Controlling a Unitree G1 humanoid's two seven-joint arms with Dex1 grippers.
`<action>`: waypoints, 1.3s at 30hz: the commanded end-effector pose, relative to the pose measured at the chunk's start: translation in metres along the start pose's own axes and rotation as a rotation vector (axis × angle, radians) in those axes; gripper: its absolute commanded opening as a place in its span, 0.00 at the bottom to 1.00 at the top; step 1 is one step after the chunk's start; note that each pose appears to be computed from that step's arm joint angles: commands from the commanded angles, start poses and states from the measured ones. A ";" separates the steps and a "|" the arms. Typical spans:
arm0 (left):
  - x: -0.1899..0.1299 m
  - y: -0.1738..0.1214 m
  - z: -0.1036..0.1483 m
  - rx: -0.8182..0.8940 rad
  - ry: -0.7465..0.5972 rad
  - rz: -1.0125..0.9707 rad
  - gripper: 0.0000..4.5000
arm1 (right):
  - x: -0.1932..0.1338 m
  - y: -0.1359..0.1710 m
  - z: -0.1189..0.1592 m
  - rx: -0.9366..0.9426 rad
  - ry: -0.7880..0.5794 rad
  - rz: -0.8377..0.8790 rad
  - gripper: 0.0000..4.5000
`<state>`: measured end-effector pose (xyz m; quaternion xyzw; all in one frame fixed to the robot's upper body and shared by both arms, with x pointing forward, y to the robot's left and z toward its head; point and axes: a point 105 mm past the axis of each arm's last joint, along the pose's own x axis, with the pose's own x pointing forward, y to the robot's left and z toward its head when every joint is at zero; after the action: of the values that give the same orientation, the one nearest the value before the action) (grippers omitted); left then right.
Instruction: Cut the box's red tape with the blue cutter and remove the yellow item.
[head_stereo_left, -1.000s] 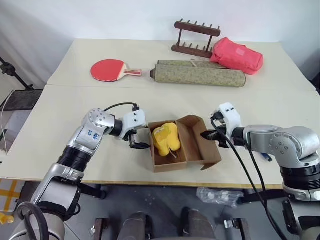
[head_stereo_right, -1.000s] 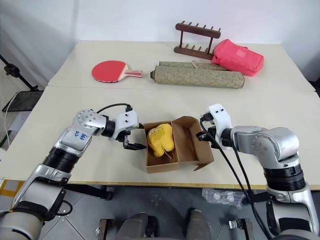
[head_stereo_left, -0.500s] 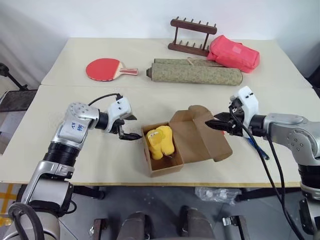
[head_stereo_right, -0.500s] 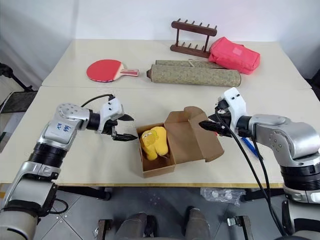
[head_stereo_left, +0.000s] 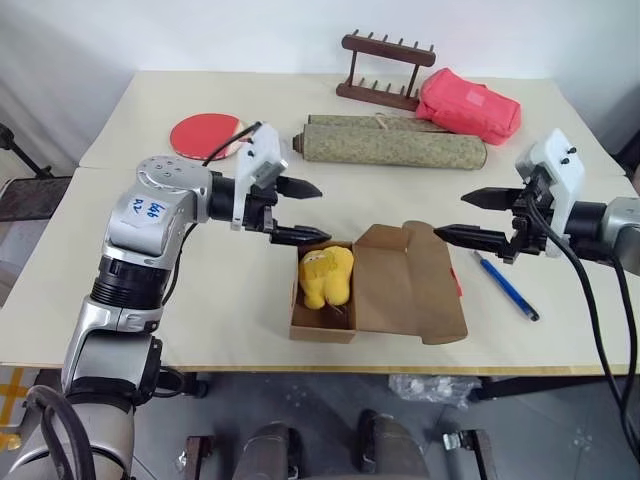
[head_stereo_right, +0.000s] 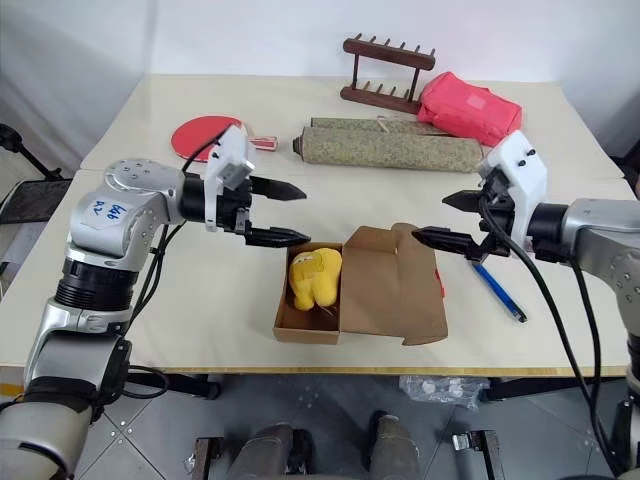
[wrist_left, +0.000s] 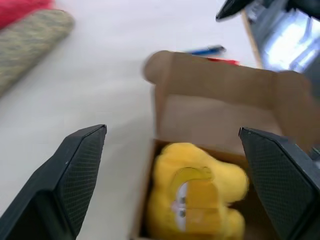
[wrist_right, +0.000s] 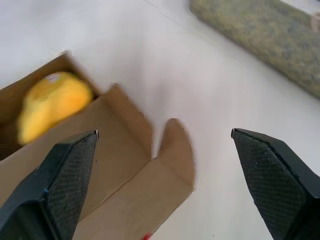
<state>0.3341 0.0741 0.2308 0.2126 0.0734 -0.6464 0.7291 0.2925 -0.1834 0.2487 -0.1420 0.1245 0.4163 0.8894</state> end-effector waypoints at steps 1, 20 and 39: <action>0.015 -0.017 -0.015 0.124 0.151 -0.096 1.00 | -0.011 0.023 0.008 -0.094 0.000 0.082 0.99; 0.035 -0.010 -0.054 0.266 0.315 -0.122 0.48 | -0.015 0.041 -0.010 -0.204 -0.032 0.071 1.00; 0.011 0.012 0.022 -0.030 -0.119 0.003 0.01 | -0.019 0.041 0.001 -0.248 -0.137 0.112 1.00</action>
<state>0.3457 0.0555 0.2278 0.1903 0.0671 -0.6548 0.7284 0.2501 -0.1691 0.2350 -0.2109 0.0558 0.4889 0.8446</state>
